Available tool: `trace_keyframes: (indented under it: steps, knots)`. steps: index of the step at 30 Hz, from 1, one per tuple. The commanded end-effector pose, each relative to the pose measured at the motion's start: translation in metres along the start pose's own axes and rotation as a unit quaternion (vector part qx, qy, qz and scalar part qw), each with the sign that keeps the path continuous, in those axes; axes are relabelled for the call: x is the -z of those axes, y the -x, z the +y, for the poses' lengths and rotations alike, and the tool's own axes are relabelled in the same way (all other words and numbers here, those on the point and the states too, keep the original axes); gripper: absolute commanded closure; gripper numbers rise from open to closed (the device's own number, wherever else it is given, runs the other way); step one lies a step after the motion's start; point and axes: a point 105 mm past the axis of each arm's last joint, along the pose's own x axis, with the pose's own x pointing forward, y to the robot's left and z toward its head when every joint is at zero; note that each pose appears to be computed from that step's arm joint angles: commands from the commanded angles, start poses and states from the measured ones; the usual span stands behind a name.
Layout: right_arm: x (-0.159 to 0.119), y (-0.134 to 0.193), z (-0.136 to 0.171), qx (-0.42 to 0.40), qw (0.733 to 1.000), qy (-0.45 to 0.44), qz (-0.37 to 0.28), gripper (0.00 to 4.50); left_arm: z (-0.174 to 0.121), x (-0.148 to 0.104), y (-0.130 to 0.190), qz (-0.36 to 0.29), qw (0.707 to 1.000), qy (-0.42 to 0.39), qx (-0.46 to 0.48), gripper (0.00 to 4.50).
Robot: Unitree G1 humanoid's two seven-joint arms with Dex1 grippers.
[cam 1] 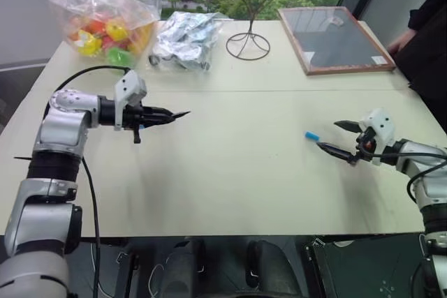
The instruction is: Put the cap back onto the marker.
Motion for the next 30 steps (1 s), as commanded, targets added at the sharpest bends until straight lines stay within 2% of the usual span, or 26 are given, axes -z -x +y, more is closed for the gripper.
trace_keyframes:
  steps: [1,6,15,28,30]
  knots:
    - [-0.010,-0.003,-0.007,-0.003,1.000,0.002,-0.016,0.00,-0.002,-0.013,0.009,-0.016,1.000,-0.016,-0.020,4.48]
    - [-0.004,-0.012,-0.005,-0.022,0.999,-0.033,-0.014,0.00,-0.005,-0.005,0.016,-0.011,0.999,-0.002,-0.046,4.48]
    - [0.006,-0.025,-0.002,-0.038,0.998,-0.043,0.002,0.00,-0.009,-0.002,0.016,-0.012,0.998,0.007,-0.061,4.48]
    - [0.024,-0.020,0.003,-0.048,0.998,-0.031,0.032,0.00,-0.009,0.006,0.013,0.004,0.997,-0.011,-0.074,4.48]
    - [0.025,-0.020,0.003,-0.048,0.998,-0.028,0.034,0.52,-0.008,0.008,0.011,0.008,0.997,-0.020,-0.078,4.50]
